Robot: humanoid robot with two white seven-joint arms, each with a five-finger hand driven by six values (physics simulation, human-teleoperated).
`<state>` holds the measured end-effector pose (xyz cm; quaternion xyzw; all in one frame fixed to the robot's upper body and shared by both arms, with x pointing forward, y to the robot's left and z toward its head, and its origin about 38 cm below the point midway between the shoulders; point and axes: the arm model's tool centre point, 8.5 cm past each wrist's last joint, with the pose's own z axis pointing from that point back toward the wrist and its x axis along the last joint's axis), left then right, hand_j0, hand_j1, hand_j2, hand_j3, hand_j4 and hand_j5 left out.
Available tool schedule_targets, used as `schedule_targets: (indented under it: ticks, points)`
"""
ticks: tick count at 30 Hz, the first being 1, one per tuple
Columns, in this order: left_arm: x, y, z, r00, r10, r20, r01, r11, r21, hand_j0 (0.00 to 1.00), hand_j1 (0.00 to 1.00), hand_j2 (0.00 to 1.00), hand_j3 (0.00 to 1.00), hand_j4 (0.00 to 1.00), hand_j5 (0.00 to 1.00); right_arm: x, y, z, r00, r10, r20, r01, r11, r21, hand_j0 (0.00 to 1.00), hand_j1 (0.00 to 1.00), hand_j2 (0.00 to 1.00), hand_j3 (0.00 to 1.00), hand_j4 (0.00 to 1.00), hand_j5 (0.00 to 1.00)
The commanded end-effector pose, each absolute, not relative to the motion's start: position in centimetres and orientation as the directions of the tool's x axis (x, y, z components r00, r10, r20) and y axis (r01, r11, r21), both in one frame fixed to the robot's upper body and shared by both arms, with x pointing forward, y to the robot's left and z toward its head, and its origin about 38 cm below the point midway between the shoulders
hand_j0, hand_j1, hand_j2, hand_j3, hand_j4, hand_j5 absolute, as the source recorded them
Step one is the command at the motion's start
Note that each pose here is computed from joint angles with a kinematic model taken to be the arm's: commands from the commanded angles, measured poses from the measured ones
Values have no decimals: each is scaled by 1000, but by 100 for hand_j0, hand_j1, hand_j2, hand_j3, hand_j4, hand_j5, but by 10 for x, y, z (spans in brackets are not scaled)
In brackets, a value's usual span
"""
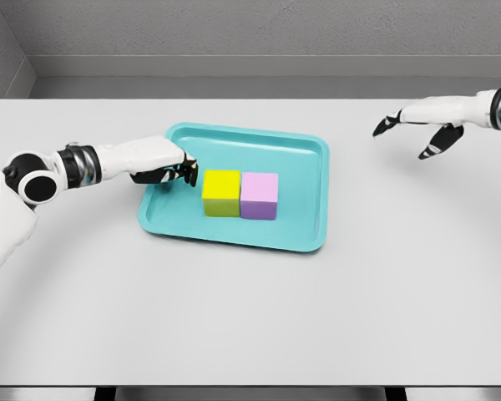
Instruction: Push two cubes
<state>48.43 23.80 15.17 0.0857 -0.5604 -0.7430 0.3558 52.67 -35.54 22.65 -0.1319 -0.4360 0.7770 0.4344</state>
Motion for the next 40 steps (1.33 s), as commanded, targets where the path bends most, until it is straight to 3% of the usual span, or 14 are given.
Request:
schedule_targets:
  ticks: [1, 22, 32, 34, 35, 36, 38, 40]
  points:
    - [484, 238, 153, -730, -625, 276, 433, -112, 894, 40, 40, 40, 40, 40, 40, 527, -355, 228, -586, 790, 179, -559, -234, -796, 100, 100, 100, 100, 100, 100]
    - [480, 226, 145, -740, -601, 301, 451, -111, 886, 40, 40, 40, 40, 40, 40, 527, -357, 230, -583, 793, 176, -558, -233, -797, 100, 100, 100, 100, 100, 100]
    - [479, 245, 154, -721, -610, 328, 456, -61, 888, 43, 43, 43, 43, 43, 43, 527, -359, 225, -576, 797, 182, -567, -229, -791, 100, 100, 100, 100, 100, 100]
    - [475, 282, 182, -710, -626, 323, 435, -29, 900, 51, 51, 51, 51, 51, 51, 527, -354, 225, -583, 792, 182, -563, -233, -793, 100, 100, 100, 100, 100, 100]
    - [469, 314, 201, -696, -658, 286, 414, -43, 909, 84, 84, 84, 84, 84, 84, 527, -354, 225, -583, 792, 182, -563, -233, -793, 100, 100, 100, 100, 100, 100]
    - [467, 346, 223, -666, -699, 260, 380, -18, 925, 100, 100, 100, 100, 100, 100, 527, -356, 225, -581, 793, 181, -564, -232, -792, 100, 100, 100, 100, 100, 100]
    - [448, 409, 246, -593, -775, 217, 389, -40, 920, 100, 100, 100, 100, 100, 100, 527, -359, 226, -576, 797, 180, -565, -229, -793, 100, 100, 100, 100, 100, 100]
    - [445, 408, 248, -601, -771, 213, 387, -47, 921, 100, 100, 100, 100, 100, 100, 527, -361, 224, -571, 801, 181, -569, -228, -790, 100, 100, 100, 100, 100, 100]
